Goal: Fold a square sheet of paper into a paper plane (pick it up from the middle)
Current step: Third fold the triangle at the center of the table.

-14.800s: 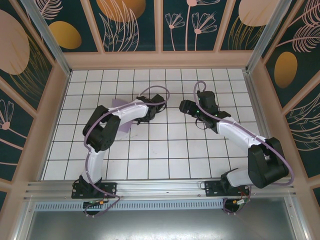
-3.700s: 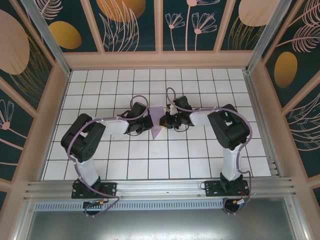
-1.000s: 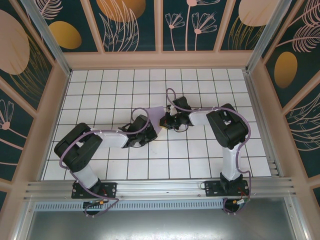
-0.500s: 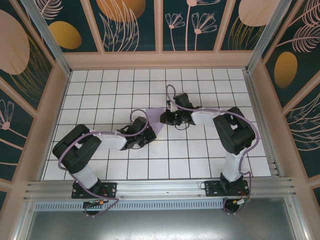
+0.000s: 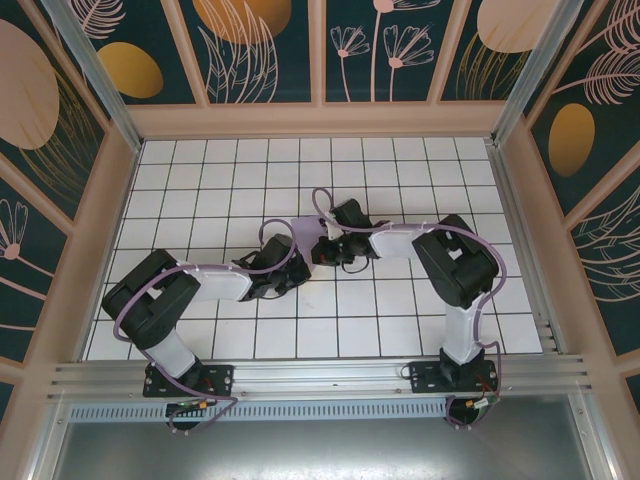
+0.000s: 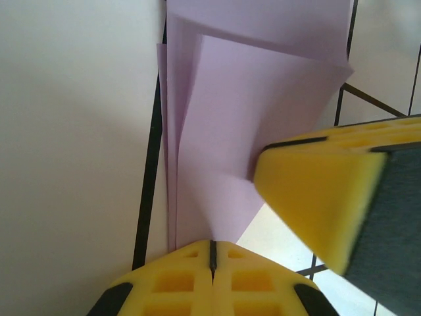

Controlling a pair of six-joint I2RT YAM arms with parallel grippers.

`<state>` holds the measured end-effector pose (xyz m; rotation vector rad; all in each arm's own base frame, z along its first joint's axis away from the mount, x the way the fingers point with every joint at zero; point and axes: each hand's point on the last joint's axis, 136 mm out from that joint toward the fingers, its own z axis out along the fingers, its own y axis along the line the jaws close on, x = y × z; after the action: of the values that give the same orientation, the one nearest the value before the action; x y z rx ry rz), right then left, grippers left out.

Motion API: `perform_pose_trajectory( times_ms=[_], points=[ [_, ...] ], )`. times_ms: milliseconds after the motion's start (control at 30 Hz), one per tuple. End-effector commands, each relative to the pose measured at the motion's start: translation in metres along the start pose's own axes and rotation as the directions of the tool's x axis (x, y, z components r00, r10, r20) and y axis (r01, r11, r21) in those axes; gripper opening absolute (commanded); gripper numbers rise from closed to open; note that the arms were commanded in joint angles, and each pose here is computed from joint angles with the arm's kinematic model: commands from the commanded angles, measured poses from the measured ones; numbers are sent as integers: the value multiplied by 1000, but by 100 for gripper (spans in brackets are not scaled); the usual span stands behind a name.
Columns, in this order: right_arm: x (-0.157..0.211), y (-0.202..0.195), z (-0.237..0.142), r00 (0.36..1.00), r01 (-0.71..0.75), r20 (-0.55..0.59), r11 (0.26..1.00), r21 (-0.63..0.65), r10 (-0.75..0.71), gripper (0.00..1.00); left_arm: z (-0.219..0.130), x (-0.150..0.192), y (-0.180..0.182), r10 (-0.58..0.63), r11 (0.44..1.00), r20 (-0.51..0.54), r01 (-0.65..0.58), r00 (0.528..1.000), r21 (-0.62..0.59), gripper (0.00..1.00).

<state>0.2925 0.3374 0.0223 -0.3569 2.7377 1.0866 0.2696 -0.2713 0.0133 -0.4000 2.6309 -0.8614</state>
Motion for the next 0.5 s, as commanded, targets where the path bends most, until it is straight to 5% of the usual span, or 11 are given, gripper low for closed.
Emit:
perform_pose_trajectory(
  times_ms=[0, 467],
  points=[
    [7, -8, 6, 999, 10, -50, 1000, 6, -9, 4, 2, 23, 44, -16, 990, -69, 6, 997, -143, 0],
    [-59, -78, -17, 992, -95, 91, 989, 116, 85, 3, 2, 32, 55, -25, 984, -103, 6, 994, -178, 0]
  ],
)
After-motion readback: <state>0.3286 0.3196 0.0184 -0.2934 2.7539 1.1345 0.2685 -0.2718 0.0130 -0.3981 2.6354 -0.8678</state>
